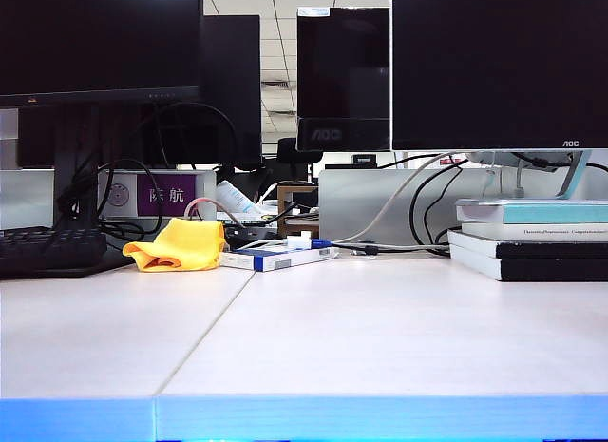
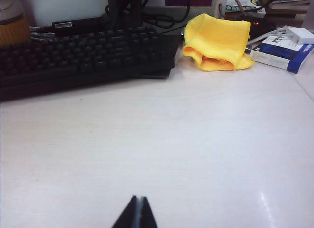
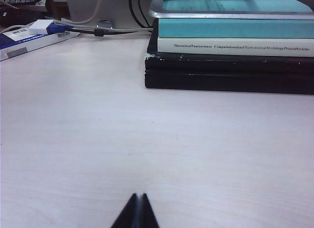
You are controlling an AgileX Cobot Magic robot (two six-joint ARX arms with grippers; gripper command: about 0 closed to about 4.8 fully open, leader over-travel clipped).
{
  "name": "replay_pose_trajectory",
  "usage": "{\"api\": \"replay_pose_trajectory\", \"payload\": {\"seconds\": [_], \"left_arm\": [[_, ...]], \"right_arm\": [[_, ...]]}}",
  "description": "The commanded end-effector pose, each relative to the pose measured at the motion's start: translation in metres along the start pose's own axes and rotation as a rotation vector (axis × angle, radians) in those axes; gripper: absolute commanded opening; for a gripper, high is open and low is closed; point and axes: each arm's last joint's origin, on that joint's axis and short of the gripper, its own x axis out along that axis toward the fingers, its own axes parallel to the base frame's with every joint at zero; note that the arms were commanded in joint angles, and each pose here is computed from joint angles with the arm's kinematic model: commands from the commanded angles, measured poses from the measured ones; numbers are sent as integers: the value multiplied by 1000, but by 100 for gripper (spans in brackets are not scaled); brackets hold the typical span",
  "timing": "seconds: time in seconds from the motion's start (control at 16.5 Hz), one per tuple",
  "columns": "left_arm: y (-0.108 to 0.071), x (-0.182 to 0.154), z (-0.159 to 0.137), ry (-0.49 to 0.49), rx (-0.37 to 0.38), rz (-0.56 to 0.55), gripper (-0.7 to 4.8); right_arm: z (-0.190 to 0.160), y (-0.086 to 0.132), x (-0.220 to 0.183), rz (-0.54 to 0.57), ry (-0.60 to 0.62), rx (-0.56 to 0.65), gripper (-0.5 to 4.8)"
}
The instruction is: Wipe the table from front to back using the rag.
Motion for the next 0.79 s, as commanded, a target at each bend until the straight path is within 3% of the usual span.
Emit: {"api": "replay_pose_trajectory", "payload": {"seconds": [0.06,0.3,0.48,0.79], "left_arm": [[0,0,-2,17,1,0,-6],[0,0,-2,17,0,6,-6],[0,0,1,-11,-63,7,-6],[2,-9,30,-88,-118,9,-6]], "right_arm": [[-2,0,1,4,3,9,-1],[-2,0,1,4,2,12,-1],[7,0,-1,3,-51,127,-1],[60,-1,-24,-40,-237,250,-2]]}}
